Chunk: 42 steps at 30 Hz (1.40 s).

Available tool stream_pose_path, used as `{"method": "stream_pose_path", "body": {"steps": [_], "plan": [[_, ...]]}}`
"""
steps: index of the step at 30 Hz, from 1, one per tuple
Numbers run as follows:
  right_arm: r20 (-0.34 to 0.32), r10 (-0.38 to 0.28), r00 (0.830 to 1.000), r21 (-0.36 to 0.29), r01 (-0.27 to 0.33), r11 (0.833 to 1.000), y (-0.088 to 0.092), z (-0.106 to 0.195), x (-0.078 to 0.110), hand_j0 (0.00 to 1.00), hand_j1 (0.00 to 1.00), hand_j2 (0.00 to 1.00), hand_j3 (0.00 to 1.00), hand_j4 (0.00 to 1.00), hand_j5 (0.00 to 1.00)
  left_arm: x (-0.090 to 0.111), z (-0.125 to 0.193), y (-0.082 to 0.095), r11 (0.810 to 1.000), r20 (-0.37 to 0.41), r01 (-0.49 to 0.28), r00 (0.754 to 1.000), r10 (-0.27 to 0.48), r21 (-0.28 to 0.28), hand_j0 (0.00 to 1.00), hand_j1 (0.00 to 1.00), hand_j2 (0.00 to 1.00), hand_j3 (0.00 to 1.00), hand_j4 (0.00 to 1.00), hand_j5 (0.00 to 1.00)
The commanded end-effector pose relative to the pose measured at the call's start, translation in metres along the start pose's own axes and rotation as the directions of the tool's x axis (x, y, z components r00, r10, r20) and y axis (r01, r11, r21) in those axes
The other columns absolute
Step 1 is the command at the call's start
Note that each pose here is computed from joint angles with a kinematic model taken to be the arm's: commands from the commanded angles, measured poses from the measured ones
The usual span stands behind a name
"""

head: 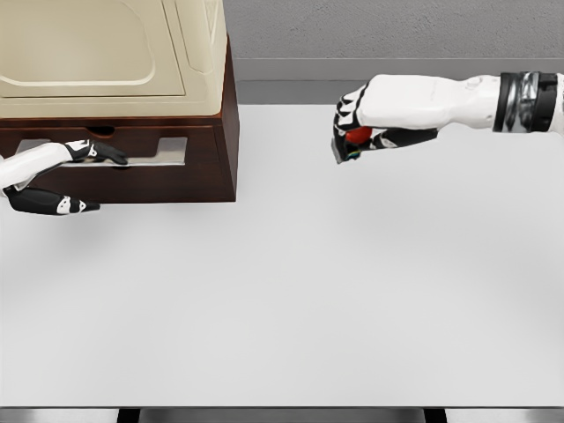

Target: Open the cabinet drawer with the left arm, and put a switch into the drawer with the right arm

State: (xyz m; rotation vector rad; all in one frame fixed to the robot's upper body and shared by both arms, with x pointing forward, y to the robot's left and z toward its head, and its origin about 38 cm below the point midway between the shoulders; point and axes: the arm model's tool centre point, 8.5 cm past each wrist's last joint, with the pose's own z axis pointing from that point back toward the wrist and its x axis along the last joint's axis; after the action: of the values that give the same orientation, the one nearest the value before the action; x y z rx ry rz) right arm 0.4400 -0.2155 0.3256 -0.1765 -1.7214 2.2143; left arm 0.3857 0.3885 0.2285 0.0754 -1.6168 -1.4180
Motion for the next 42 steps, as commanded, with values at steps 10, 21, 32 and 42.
{"method": "stream_pose_path", "body": {"steps": [10,21,32,42], "plan": [[0.055,0.028,0.998,-0.009,-0.028,1.0,-0.009,-0.01,0.016,0.4,0.4,0.4,0.4,0.4,0.4,0.005,0.0,-0.008,1.0,0.017,-0.011,1.0,0.011,-0.028,0.73,0.73,0.73,0.73,0.73,0.73],[0.161,0.103,0.982,-0.033,-0.099,0.995,-0.028,-0.022,0.053,0.4,0.4,0.4,0.4,0.4,0.4,0.009,0.002,-0.012,0.999,0.022,-0.024,0.999,0.025,-0.037,0.73,0.73,0.73,0.73,0.73,0.73],[0.203,0.103,0.974,-0.029,-0.099,0.995,-0.032,-0.044,0.057,0.4,0.4,0.4,0.4,0.4,0.4,0.012,0.007,-0.016,0.998,0.023,-0.028,0.999,0.029,-0.052,0.73,0.73,0.73,0.73,0.73,0.73],[0.17,0.102,0.98,-0.01,-0.102,0.995,-0.036,-0.041,0.045,0.4,0.4,0.4,0.4,0.4,0.4,0.015,0.011,-0.02,0.997,0.023,-0.038,0.999,0.04,-0.062,0.73,0.73,0.73,0.73,0.73,0.73]]}}
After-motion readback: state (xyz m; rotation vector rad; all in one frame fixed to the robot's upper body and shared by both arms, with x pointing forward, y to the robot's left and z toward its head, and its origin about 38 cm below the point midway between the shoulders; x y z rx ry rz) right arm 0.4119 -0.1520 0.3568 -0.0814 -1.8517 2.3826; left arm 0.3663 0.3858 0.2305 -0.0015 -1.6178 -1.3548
